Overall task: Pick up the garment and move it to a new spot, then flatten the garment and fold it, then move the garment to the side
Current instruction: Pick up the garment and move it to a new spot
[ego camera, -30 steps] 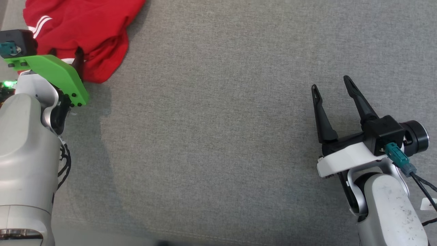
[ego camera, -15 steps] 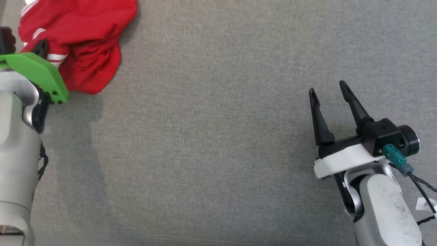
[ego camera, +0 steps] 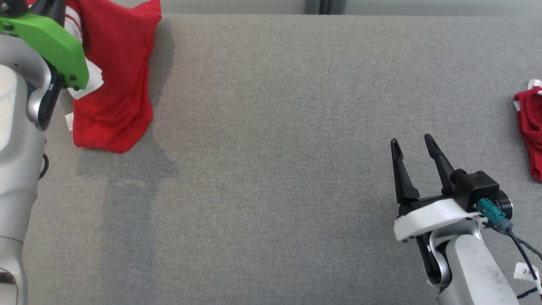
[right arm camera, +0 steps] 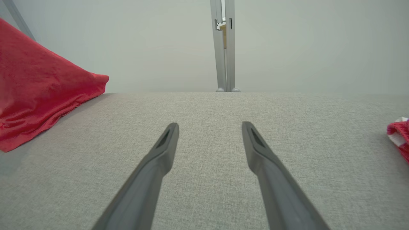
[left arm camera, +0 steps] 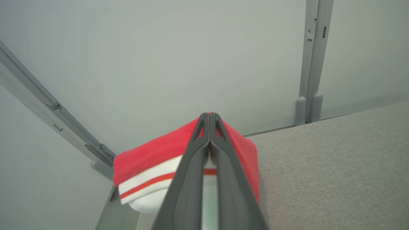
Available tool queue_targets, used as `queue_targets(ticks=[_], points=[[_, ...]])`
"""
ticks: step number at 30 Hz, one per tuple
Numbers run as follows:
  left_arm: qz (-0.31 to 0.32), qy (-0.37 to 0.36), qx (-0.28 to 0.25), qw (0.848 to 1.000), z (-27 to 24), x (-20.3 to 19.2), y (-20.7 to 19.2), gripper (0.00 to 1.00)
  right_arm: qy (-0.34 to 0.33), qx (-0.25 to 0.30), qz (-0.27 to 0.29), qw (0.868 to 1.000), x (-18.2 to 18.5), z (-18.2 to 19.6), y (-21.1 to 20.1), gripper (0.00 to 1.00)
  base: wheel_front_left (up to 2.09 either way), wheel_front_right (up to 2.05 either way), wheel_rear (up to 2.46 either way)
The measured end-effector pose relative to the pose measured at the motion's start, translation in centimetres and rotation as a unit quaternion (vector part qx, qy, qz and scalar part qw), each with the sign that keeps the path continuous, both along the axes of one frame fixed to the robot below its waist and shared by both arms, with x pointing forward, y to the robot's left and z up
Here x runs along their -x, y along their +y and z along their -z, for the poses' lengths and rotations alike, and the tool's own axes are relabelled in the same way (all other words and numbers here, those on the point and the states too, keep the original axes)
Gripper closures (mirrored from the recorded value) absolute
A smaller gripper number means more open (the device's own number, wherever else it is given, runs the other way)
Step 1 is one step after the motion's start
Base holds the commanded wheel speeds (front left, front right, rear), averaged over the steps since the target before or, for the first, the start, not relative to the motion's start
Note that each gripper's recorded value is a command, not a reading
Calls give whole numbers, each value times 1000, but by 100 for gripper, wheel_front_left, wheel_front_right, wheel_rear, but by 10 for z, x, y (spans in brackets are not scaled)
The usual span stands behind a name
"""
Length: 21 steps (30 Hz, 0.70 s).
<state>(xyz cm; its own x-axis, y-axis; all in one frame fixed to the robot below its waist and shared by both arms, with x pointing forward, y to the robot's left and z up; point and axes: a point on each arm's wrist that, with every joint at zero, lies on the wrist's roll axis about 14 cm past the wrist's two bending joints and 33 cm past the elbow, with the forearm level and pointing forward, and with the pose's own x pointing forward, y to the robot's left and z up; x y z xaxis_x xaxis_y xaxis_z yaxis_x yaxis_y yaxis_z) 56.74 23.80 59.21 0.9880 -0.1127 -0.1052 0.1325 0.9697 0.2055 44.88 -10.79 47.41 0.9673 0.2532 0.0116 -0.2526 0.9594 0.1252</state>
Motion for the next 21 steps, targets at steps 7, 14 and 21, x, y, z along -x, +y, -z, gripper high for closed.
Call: queue_targets(ticks=[7, 14, 21], points=[[128, -88, -14, 988, -84, 4, -101, 100, -19, -5, 58, 998, 20, -19, -41, 0, 0, 0, 0], [263, -154, 42, 952, -145, 29, -217, 100, -27, -7, 111, 993, 40, -27, -79, 0, 0, 0, 0], [293, -83, 114, 946, -82, 33, -254, 100, -24, -9, 140, 990, 50, -26, -100, 0, 0, 0, 0]])
